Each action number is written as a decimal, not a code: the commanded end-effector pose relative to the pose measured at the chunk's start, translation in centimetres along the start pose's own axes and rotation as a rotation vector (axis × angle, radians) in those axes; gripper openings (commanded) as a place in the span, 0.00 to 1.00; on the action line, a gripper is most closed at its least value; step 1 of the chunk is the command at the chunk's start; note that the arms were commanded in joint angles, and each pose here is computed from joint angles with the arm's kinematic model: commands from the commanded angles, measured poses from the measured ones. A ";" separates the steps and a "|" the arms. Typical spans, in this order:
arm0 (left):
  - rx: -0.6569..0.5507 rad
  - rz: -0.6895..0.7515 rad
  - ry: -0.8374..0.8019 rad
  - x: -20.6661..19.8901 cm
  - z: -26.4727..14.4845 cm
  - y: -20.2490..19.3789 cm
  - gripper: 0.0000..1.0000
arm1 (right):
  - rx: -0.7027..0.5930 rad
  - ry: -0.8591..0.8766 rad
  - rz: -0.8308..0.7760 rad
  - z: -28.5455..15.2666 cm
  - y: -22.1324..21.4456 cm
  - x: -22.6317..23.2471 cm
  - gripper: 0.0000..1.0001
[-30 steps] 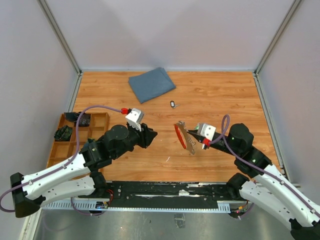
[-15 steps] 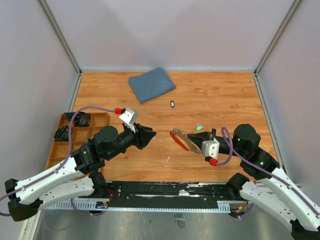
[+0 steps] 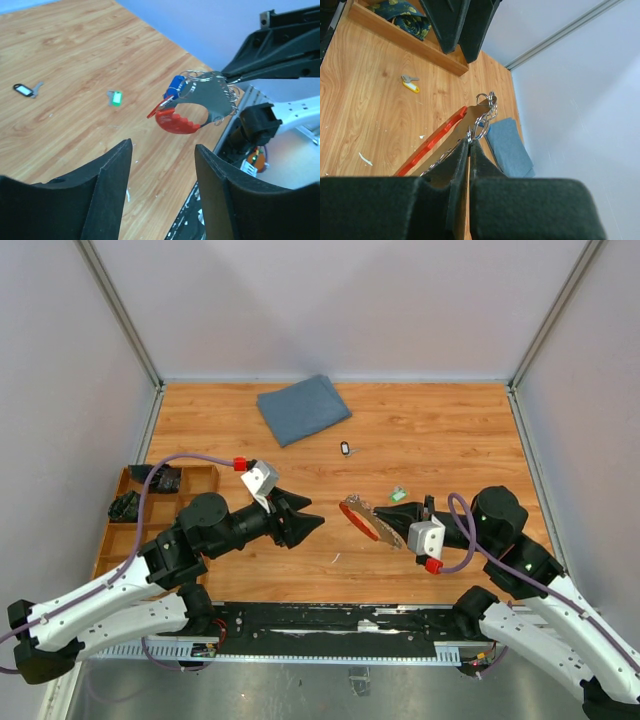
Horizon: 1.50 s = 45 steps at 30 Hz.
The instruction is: Put the keys on the keyring
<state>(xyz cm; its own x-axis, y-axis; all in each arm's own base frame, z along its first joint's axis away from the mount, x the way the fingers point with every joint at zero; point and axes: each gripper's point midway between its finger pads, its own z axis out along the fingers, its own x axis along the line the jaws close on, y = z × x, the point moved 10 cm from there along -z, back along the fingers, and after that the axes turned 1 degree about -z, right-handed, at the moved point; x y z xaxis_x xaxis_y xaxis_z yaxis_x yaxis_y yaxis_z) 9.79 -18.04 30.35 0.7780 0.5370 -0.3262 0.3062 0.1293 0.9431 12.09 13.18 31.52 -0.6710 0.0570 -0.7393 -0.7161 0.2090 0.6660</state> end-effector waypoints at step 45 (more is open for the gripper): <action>-0.053 0.611 -0.020 -4.3 1.5 8.8 0.74 | 0.065 0.059 0.623 -0.8 6.9 -4.1 0.00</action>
<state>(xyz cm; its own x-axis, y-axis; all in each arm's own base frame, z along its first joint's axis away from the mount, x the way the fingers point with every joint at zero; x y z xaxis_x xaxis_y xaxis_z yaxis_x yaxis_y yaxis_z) 10.27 -20.63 38.23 0.8459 0.4971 0.1934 -0.1444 -0.1357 0.9802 10.66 13.79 38.70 -0.9518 0.1480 -0.2686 -0.2384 0.1941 0.9516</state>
